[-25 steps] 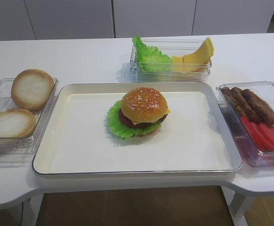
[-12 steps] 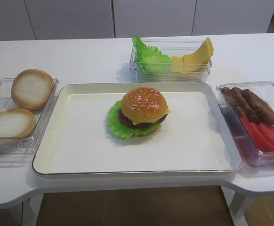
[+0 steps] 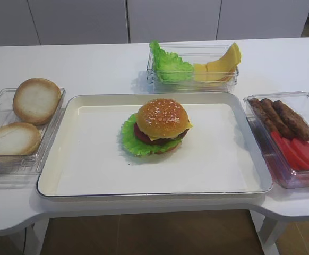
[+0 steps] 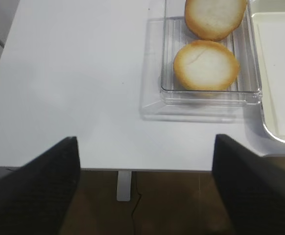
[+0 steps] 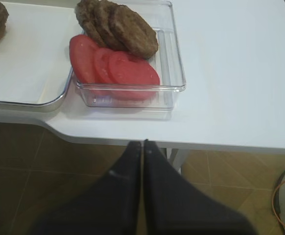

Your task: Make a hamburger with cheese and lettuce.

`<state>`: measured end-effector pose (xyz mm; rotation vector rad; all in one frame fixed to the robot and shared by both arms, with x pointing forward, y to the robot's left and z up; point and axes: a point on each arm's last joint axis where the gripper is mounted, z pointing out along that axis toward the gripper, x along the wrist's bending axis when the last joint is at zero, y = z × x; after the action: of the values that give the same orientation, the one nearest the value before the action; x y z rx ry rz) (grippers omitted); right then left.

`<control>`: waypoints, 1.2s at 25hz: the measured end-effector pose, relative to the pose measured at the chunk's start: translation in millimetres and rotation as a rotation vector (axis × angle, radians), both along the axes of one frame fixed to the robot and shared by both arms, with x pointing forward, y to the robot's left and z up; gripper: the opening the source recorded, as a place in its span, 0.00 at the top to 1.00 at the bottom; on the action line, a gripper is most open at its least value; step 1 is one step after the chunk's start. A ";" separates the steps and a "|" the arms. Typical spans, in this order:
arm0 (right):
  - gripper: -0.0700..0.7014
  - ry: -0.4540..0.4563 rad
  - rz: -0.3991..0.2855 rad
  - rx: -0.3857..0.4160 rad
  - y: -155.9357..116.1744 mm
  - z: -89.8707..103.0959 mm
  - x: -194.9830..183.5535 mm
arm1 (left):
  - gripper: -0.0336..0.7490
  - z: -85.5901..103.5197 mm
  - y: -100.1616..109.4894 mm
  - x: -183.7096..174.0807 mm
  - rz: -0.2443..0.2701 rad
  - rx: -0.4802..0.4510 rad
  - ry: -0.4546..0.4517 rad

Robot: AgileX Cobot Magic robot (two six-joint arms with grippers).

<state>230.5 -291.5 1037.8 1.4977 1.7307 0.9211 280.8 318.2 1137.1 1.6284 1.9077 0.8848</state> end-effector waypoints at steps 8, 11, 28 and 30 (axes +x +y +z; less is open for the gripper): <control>0.88 0.000 0.000 0.000 0.0 0.0 0.0 | 0.15 -12.6 0.9 -29.3 -0.018 -0.005 -0.081; 0.88 0.000 0.000 0.000 0.0 0.0 0.0 | 0.15 -24.3 0.2 -39.0 -0.026 -0.020 -0.098; 0.88 0.000 0.000 0.000 0.0 0.0 0.0 | 0.15 -69.1 -1.3 -71.5 -0.069 -0.041 -0.190; 0.88 0.000 -0.001 0.002 0.0 0.0 0.0 | 0.15 -72.7 -1.8 -71.9 -0.076 -0.041 -0.189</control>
<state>230.5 -291.5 1037.8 1.4995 1.7297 0.9221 208.9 316.3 1064.4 1.5258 1.7135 0.9269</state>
